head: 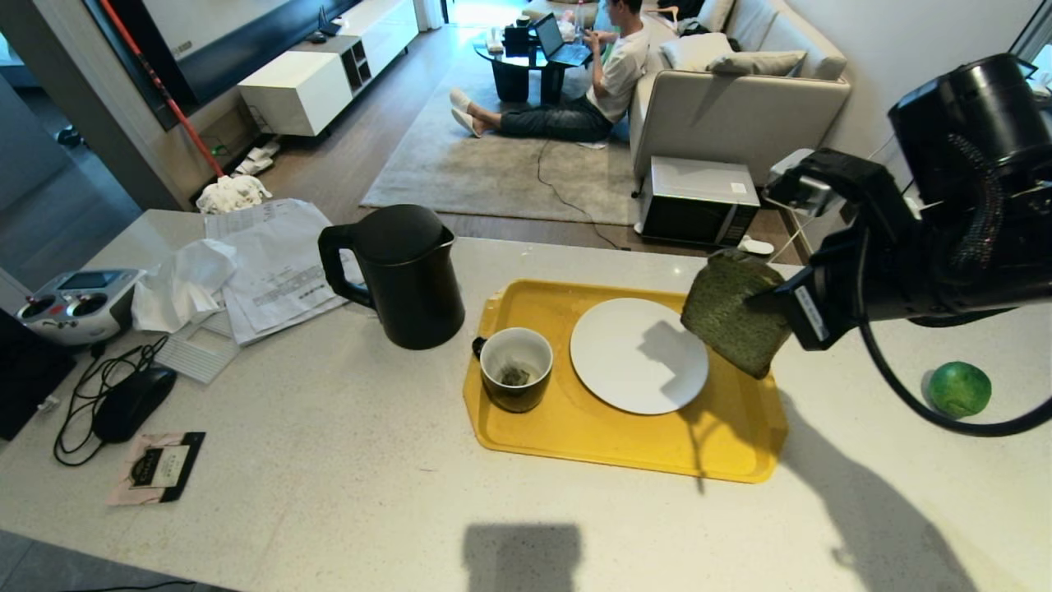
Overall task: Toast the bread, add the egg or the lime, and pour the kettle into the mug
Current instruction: Put the baked bread on a plate
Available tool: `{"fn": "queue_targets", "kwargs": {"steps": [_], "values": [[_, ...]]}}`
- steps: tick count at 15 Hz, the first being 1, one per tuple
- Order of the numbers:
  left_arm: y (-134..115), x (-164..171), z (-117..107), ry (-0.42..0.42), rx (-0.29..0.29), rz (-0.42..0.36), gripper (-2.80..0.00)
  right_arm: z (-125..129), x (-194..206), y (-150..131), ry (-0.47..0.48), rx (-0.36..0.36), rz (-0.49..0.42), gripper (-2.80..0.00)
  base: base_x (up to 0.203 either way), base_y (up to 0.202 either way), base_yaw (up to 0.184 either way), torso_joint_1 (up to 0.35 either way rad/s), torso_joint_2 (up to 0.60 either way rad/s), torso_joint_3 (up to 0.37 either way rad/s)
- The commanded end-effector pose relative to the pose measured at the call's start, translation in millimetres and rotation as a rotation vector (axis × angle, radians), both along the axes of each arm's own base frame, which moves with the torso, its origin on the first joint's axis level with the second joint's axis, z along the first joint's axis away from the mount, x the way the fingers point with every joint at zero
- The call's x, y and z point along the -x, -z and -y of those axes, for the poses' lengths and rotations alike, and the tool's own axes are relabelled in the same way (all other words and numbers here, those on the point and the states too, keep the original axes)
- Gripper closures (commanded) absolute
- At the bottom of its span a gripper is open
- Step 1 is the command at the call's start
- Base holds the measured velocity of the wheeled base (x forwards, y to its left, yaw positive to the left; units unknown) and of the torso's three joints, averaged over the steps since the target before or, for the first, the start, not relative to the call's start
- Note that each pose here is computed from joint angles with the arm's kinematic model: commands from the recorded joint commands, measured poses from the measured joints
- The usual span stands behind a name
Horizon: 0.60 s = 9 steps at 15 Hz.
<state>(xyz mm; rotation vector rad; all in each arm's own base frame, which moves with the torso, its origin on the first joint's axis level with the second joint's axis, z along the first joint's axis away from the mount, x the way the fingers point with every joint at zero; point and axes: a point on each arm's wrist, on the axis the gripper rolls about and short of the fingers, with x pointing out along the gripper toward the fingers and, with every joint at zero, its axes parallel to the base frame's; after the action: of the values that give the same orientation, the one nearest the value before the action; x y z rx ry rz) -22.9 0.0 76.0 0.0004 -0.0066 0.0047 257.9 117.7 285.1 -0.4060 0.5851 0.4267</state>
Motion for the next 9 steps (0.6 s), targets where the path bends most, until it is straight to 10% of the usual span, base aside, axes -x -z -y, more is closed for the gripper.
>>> {"fn": "queue_targets", "kwargs": {"steps": [1,9], "values": [[0.4,-0.1,0.0,0.000,0.000,0.000,0.00,-31.8,-8.3,21.0,-0.025,0.020,-0.047,0.00,0.000,0.000,0.000,0.000,0.00,0.000],[0.4,-0.1,0.0,-0.001,0.000,0.000,0.00,-93.6,-51.8,76.9,0.041,0.099,-0.027,0.00,0.000,0.000,0.000,0.000,0.00,0.000]]}}
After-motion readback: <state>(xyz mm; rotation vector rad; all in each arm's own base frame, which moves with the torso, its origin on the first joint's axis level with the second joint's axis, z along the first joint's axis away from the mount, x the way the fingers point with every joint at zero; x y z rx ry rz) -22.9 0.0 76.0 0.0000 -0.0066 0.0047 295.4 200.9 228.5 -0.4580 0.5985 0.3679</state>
